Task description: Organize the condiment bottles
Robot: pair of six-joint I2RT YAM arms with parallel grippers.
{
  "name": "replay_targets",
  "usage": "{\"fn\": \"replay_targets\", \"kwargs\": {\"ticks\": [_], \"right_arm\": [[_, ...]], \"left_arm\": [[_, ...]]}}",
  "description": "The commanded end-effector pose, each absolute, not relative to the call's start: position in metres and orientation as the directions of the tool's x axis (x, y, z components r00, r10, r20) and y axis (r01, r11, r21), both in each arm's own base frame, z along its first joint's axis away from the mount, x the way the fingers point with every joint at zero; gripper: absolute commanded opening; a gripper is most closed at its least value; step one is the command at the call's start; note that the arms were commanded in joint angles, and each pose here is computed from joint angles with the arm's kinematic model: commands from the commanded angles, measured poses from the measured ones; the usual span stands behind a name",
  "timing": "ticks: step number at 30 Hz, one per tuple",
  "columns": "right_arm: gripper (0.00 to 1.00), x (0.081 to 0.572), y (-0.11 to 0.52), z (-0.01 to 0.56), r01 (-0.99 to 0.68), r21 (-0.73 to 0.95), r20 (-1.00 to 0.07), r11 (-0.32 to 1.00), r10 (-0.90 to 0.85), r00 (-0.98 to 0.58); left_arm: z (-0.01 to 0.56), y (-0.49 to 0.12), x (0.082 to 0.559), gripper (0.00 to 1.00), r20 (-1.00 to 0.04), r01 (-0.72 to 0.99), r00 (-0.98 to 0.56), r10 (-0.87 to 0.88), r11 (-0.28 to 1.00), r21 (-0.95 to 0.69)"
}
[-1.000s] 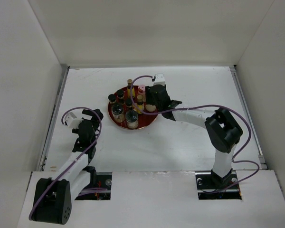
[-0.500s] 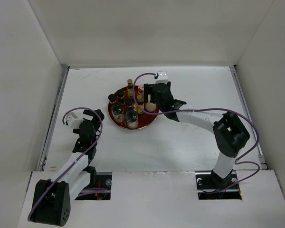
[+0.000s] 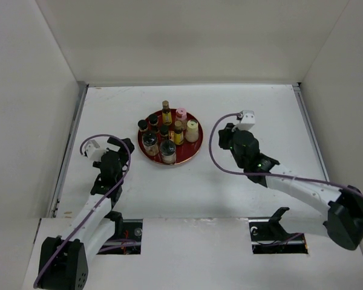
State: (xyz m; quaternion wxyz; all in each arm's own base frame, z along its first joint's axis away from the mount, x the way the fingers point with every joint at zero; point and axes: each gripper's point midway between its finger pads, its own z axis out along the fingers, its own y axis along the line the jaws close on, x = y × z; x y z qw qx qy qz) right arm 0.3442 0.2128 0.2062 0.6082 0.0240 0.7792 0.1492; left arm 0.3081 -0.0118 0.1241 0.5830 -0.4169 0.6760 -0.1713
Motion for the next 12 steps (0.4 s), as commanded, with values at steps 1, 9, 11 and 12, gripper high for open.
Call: {"fn": "replay_targets", "kwargs": {"ticks": [1,9,11,12], "right_arm": [[0.27,0.332,0.185,0.222,-0.090,0.361,-0.921,0.928,0.339,-0.193],[0.40,0.301,0.140,0.220,-0.008,0.399,-0.899,0.917,0.389,-0.203],[0.41,0.297,0.138,0.227,-0.002,0.405,-0.895,0.914,0.396,-0.207],[0.43,0.294,0.141,0.230,-0.006,0.409,-0.892,0.913,0.398,-0.215]], "left_arm": [[0.150,-0.022,0.315,1.00,-0.646,-0.308,0.026,-0.763,0.608,-0.731],[0.156,-0.034,0.316,1.00,-0.652,-0.275,0.003,-0.759,0.626,-0.730],[0.152,-0.030,0.317,1.00,-0.653,-0.292,0.002,-0.757,0.624,-0.724],[0.151,-0.031,0.318,1.00,-0.654,-0.296,-0.007,-0.756,0.627,-0.721]]}}
